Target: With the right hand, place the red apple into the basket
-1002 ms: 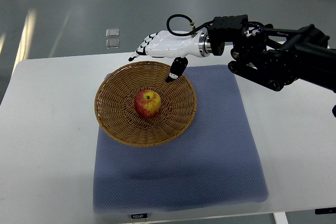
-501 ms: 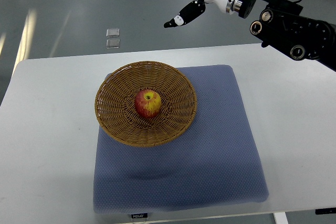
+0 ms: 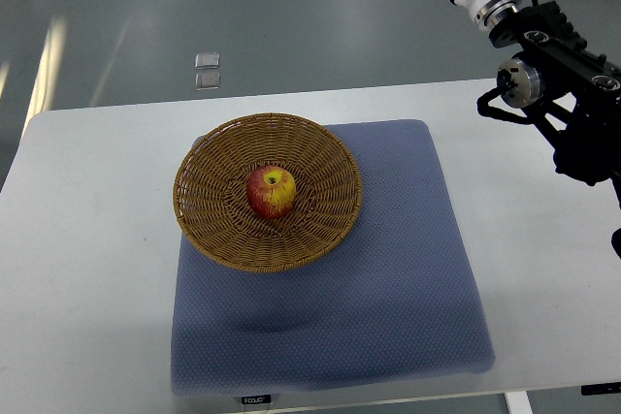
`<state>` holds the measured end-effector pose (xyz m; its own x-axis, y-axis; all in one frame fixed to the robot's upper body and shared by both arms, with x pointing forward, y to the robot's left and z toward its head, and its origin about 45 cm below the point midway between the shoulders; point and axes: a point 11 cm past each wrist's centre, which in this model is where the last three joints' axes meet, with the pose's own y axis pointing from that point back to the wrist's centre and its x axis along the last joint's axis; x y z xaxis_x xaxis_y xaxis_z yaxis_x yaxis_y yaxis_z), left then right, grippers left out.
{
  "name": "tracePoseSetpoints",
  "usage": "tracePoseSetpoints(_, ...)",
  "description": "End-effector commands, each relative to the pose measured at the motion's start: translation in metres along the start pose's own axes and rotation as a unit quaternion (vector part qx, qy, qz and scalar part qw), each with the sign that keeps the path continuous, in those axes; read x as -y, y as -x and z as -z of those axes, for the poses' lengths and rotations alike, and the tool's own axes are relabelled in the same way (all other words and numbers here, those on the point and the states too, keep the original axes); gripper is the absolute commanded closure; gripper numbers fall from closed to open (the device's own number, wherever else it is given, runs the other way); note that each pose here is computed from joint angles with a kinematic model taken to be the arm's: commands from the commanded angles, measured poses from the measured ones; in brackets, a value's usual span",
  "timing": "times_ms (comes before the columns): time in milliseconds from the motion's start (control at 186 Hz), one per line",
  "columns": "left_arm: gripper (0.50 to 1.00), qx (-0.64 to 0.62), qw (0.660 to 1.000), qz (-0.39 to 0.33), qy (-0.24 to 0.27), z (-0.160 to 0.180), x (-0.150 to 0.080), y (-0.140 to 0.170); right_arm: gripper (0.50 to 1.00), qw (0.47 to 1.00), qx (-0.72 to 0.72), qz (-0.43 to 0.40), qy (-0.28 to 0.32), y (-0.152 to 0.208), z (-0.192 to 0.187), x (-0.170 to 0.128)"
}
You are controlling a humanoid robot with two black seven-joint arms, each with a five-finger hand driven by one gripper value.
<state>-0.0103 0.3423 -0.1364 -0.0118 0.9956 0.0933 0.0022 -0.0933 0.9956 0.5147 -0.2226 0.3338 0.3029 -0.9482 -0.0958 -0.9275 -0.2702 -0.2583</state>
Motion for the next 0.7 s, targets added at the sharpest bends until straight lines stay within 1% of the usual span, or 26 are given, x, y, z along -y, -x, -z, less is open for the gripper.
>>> tracePoseSetpoints(0, 0.5, 0.0, 1.0, 0.001, 0.0, 0.0, 0.0, 0.0, 0.587, 0.997, 0.059, -0.033, 0.033, -0.001, -0.025, -0.009)
tracePoseSetpoints(32, 0.5, 0.0, 1.0, 0.0, 0.0, 0.0, 0.0, 0.0, 0.587, 0.996, 0.068, -0.041, 0.043, -0.001, -0.032, -0.012)
tracePoseSetpoints(75, 0.5, 0.0, 1.0, 0.0, 0.0, 0.0, 0.0, 0.0, 0.587, 0.996, 0.068, -0.041, 0.043, -0.001, -0.032, -0.012)
tracePoseSetpoints(81, 0.5, 0.0, 1.0, 0.0, 0.0, 0.0, 0.0, 0.0, 0.587, 0.993, 0.089, -0.058, 0.056, -0.002, -0.041, -0.015)
tracePoseSetpoints(97, 0.5, 0.0, 1.0, 0.001, 0.001, -0.001, 0.0, 0.0, 0.587, 0.991, 0.102, -0.068, 0.061, -0.002, -0.044, -0.016)
tracePoseSetpoints(215, 0.5, 0.0, 1.0, 0.0, 0.0, 0.0, 0.0, 0.0, 0.587, 0.975, 0.167, -0.112, 0.097, -0.005, -0.064, -0.024)
tracePoseSetpoints(469, 0.5, 0.0, 1.0, 0.0, 0.0, 0.0, 0.0, 0.0, 0.587, 0.937, 0.263, -0.194, 0.128, -0.016, -0.081, -0.035)
tracePoseSetpoints(560, 0.5, 0.0, 1.0, 0.0, 0.0, 0.0, 0.0, 0.0, 0.587, 0.932, 0.276, -0.198, 0.129, -0.016, -0.085, -0.038)
tracePoseSetpoints(582, 0.5, 0.0, 1.0, 0.0, 0.0, 0.0, 0.0, 0.0, 0.587, 0.929, 0.293, -0.189, 0.127, -0.016, -0.091, -0.043)
tracePoseSetpoints(695, 0.5, 0.0, 1.0, 0.0, 0.0, 0.0, 0.0, 0.0, 0.587, 0.931, 0.315, -0.153, 0.106, -0.019, -0.093, -0.047)
